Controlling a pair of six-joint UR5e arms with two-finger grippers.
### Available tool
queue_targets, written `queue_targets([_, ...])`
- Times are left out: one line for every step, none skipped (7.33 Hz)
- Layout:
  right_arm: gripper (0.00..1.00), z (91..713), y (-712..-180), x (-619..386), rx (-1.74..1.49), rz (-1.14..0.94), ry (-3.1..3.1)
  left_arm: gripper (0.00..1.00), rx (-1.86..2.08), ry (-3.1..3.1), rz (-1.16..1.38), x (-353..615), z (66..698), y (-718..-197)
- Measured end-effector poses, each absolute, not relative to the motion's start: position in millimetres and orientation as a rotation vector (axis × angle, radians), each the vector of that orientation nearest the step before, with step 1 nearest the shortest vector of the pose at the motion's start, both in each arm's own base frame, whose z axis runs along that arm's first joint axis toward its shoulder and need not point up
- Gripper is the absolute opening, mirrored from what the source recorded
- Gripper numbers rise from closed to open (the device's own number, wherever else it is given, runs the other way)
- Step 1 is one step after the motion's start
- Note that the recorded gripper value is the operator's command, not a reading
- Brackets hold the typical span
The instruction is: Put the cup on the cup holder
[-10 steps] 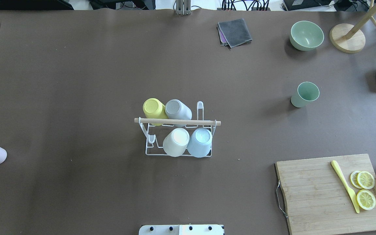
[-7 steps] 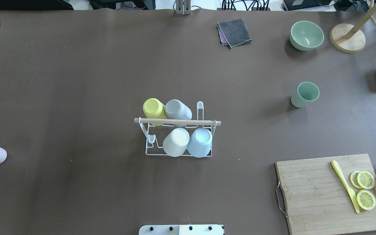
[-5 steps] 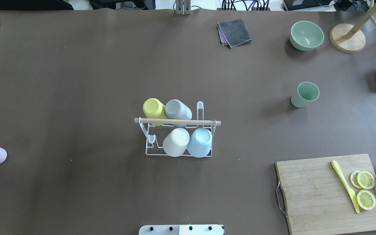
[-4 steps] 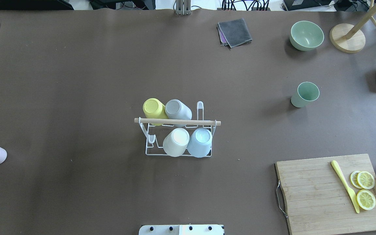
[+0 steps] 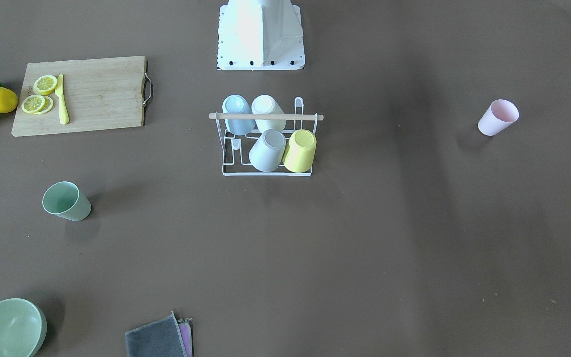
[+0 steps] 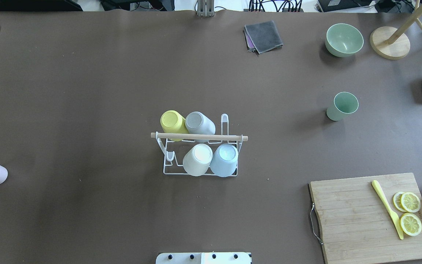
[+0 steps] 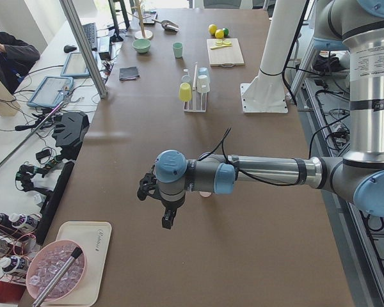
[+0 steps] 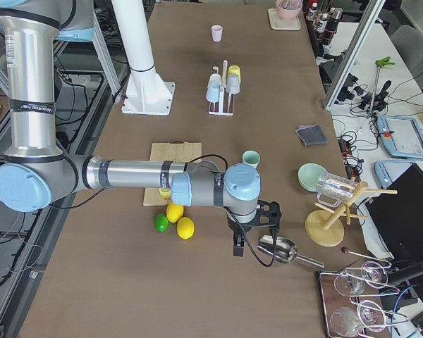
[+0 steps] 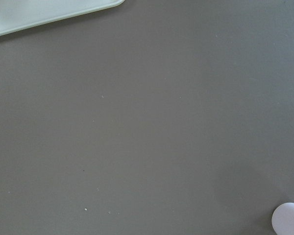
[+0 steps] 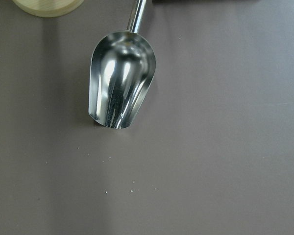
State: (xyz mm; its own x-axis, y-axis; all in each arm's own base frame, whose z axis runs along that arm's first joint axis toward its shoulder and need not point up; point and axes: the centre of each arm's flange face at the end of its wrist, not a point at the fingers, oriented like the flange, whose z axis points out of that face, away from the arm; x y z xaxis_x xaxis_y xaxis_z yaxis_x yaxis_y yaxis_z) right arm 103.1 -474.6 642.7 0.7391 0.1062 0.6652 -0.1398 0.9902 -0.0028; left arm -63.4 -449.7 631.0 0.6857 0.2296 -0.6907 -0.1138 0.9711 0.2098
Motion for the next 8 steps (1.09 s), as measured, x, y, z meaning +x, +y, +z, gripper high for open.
queue_targets([1.00, 641, -476, 103, 0.043, 0.157, -0.733, 0.99, 0.166, 0.777, 0.201, -63, 624, -452])
queue_targets([1.00, 640, -477, 103, 0.039, 0.171, -0.736, 0.99, 0.179, 0.745, 0.207, -64, 617, -454])
queue_targets([1.00, 639, -478, 103, 0.039, 0.176, -0.737, 0.99, 0.191, 0.721, 0.213, -65, 612, -458])
queue_targets([1.00, 639, -478, 103, 0.040, 0.176, -0.736, 0.99, 0.199, 0.711, 0.224, -63, 607, -463])
queue_targets([1.00, 638, -477, 103, 0.043, 0.173, -0.734, 0.99, 0.205, 0.708, 0.245, -56, 601, -469])
queue_targets([1.00, 640, -476, 103, 0.042, 0.172, -0.732, 0.99, 0.208, 0.708, 0.277, -43, 591, -478])
queue_targets([1.00, 641, -474, 103, 0.039, 0.171, -0.731, 0.99, 0.201, 0.708, 0.321, -23, 582, -488])
queue_targets([1.00, 642, -473, 103, 0.038, 0.171, -0.731, 0.98, 0.194, 0.704, 0.361, -4, 575, -495])
